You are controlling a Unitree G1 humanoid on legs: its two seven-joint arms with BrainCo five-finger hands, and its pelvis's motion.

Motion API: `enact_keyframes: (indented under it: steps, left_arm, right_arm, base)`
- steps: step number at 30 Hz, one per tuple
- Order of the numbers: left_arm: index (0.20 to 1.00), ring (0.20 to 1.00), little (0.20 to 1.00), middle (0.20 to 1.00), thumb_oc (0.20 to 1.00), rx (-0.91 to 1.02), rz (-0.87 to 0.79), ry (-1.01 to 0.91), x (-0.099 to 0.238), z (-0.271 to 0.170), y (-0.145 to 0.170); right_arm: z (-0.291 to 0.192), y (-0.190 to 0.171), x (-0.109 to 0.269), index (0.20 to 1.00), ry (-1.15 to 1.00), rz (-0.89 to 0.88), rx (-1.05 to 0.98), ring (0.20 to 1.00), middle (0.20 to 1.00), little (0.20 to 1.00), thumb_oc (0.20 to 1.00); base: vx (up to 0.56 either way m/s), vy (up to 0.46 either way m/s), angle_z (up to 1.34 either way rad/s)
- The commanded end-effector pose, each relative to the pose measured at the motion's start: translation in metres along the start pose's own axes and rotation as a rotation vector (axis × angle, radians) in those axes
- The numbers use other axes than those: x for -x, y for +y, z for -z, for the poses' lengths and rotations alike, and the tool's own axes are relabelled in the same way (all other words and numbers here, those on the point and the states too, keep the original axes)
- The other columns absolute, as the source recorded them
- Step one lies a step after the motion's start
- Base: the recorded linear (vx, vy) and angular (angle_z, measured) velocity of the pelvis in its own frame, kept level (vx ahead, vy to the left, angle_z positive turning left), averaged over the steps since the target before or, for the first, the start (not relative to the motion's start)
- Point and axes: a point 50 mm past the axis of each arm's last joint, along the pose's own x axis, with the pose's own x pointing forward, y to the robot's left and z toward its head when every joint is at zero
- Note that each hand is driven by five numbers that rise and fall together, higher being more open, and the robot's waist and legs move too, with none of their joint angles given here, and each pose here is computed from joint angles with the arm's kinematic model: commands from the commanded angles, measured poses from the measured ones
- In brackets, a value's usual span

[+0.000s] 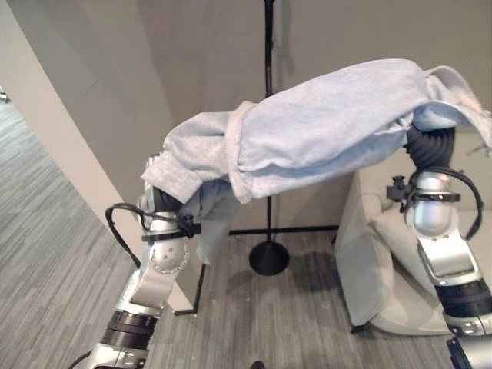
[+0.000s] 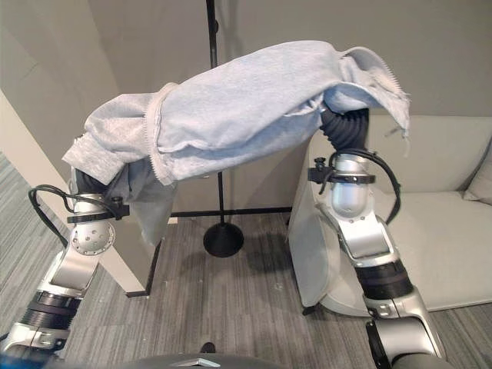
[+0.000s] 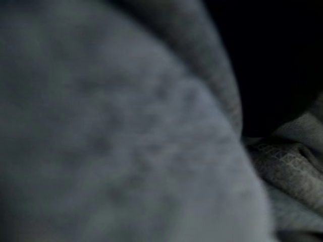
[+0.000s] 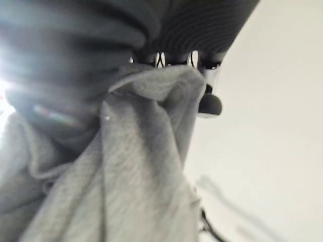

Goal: Hang the clothes on the sofa on the clothes rack.

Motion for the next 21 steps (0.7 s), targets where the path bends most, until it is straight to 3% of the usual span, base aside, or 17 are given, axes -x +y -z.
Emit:
enact_keyframes:
  steps: [1, 8, 21]
  left_arm:
    - [0.200, 0.200, 0.200, 0.200, 0.200, -0.195, -0.124, 0.012, -0.010, 0.025, 0.030]
    - [0.200, 0.200, 0.200, 0.200, 0.200, -0.244, -0.177, -0.015, -0.015, 0.023, 0.039]
    - [0.200, 0.200, 0.200, 0.200, 0.200, -0.110, -0.152, -0.047, -0.026, 0.005, 0.004]
  right_arm:
    - [-0.001, -0.034, -0.007, 0.200, -0.037, 0.207, 0.138, 0.200, 0.200, 0.200, 0.200]
    - [0.001, -0.020, -0.010, 0.200, -0.021, 0.193, 0.123, 0.200, 0.200, 0.200, 0.200]
    - [0.007, -0.036, -0.007, 0.200, -0.005, 0.221, 0.209, 0.200, 0.200, 0.200, 0.200]
  base:
    - [-0.07, 0.192, -0.11]
    - [0.06, 0.059, -0.14]
    - [0.22, -0.061, 0.32]
